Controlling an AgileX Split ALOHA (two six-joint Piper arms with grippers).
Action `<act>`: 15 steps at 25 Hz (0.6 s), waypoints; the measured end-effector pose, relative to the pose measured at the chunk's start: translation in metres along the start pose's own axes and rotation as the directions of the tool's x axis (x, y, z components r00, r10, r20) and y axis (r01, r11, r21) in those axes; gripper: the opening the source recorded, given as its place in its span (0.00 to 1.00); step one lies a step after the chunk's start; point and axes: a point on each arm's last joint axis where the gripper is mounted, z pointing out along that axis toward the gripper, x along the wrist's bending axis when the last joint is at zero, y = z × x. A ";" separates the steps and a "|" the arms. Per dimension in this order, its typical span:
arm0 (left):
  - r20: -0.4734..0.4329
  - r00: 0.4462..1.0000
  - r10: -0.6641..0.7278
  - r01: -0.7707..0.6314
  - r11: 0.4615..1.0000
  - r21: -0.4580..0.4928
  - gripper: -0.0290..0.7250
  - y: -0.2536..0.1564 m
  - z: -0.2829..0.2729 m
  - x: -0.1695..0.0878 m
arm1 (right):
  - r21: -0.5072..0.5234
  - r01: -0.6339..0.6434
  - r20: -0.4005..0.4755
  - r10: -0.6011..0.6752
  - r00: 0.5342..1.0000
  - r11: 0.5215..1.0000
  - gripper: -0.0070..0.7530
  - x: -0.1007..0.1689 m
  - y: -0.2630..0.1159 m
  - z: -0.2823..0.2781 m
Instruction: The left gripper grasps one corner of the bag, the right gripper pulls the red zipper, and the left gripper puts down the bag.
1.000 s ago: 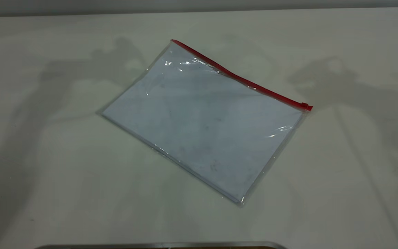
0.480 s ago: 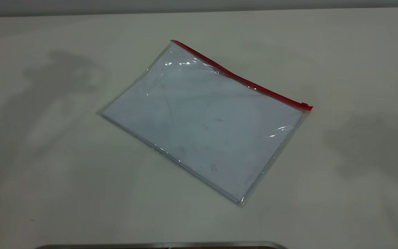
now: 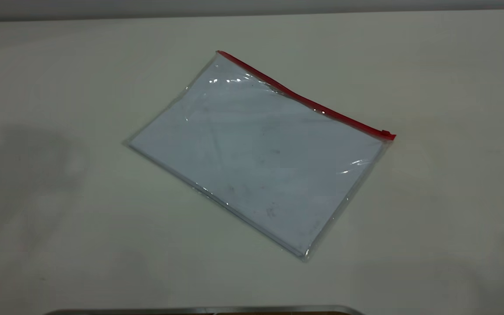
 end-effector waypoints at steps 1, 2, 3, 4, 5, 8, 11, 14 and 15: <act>0.001 1.000 -0.002 0.002 1.000 0.006 0.82 -0.014 -0.006 -0.002 | 0.005 -0.002 -0.002 0.002 1.000 1.000 0.75 0.004 -0.009 -0.002; 0.001 1.000 -0.005 0.005 1.000 0.010 0.82 -0.026 -0.011 -0.004 | -0.001 0.000 -0.001 0.000 1.000 1.000 0.75 0.009 -0.019 -0.007; 0.003 1.000 -0.013 0.013 1.000 0.022 0.82 -0.042 -0.015 -0.006 | 0.001 -0.002 -0.003 0.002 1.000 1.000 0.75 0.013 -0.031 -0.010; 0.003 1.000 -0.018 0.018 1.000 0.023 0.82 -0.055 -0.019 -0.008 | 0.004 -0.004 -0.005 0.004 1.000 1.000 0.75 0.018 -0.043 -0.012; 0.001 1.000 -0.021 0.021 1.000 0.016 0.82 -0.071 -0.027 -0.010 | 0.013 -0.009 -0.011 0.009 1.000 1.000 0.75 0.021 -0.055 -0.011; -0.001 1.000 -0.025 0.025 1.000 0.016 0.82 -0.113 -0.036 -0.015 | 0.025 -0.013 -0.016 0.013 1.000 1.000 0.75 0.033 -0.091 -0.013; 0.000 1.000 -0.025 0.025 1.000 0.015 0.82 -0.152 -0.038 -0.020 | 0.028 -0.015 -0.017 0.015 1.000 1.000 0.75 0.043 -0.127 -0.011; -0.004 1.000 -0.025 0.025 1.000 -0.017 0.82 -0.190 -0.043 -0.025 | 0.040 -0.018 -0.018 0.019 1.000 0.999 0.75 0.050 -0.159 -0.005; -0.004 1.000 -0.026 0.026 0.999 -0.024 0.82 -0.200 -0.042 -0.027 | 0.051 -0.020 -0.017 0.021 1.000 0.998 0.75 0.052 -0.169 -0.001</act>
